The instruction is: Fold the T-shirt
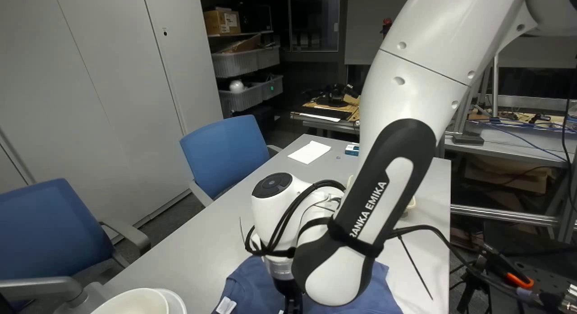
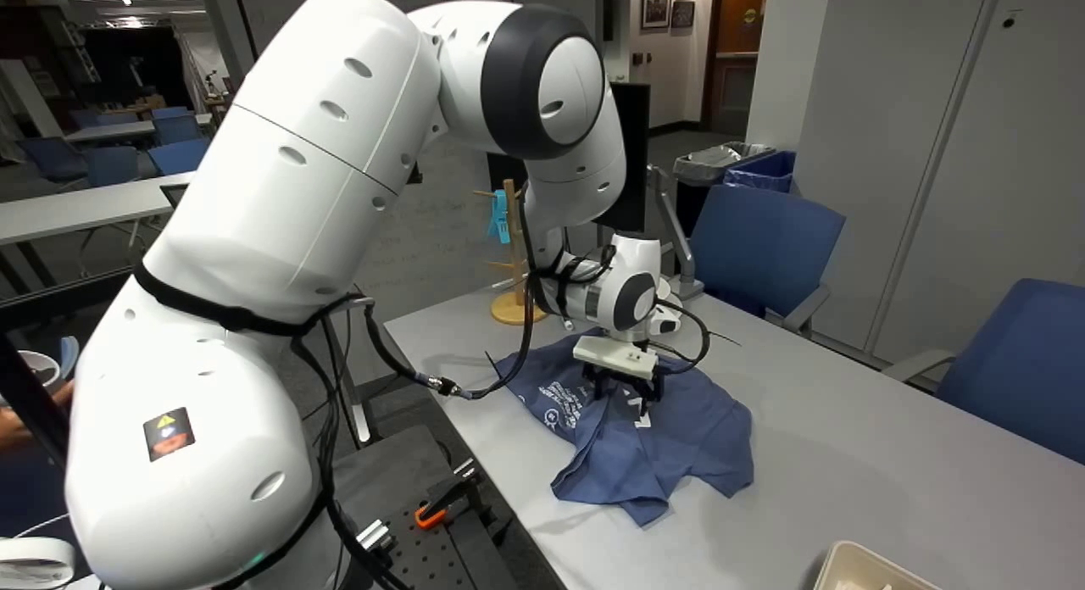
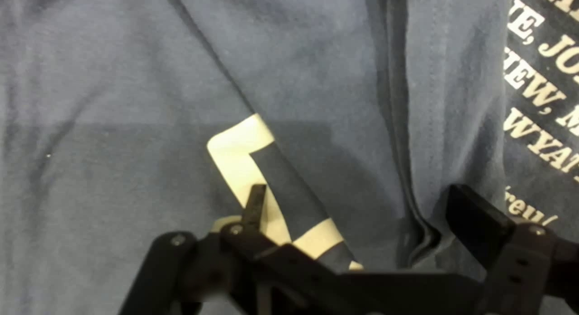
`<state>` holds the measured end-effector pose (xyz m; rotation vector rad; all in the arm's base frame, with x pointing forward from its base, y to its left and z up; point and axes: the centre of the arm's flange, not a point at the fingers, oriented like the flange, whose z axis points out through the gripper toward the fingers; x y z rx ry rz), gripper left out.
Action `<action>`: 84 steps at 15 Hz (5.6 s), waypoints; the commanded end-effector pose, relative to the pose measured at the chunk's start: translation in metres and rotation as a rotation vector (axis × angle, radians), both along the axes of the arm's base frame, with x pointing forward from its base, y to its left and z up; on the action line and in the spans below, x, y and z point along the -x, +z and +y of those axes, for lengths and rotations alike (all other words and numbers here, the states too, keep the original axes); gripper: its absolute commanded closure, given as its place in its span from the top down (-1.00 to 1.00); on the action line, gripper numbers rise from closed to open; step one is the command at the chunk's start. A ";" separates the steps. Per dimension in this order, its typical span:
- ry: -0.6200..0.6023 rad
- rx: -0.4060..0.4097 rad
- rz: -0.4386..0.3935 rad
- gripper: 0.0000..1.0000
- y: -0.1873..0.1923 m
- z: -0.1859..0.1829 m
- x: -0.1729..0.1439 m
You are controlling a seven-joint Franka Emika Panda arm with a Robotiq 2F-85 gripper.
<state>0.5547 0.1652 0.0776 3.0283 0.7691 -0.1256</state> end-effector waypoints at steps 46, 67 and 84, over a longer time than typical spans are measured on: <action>-0.063 0.150 0.192 -1.00 0.017 -0.071 0.159; -0.248 0.486 -0.293 -0.98 0.111 -0.052 -0.041; -0.642 0.382 -0.466 0.18 0.113 -0.081 -0.080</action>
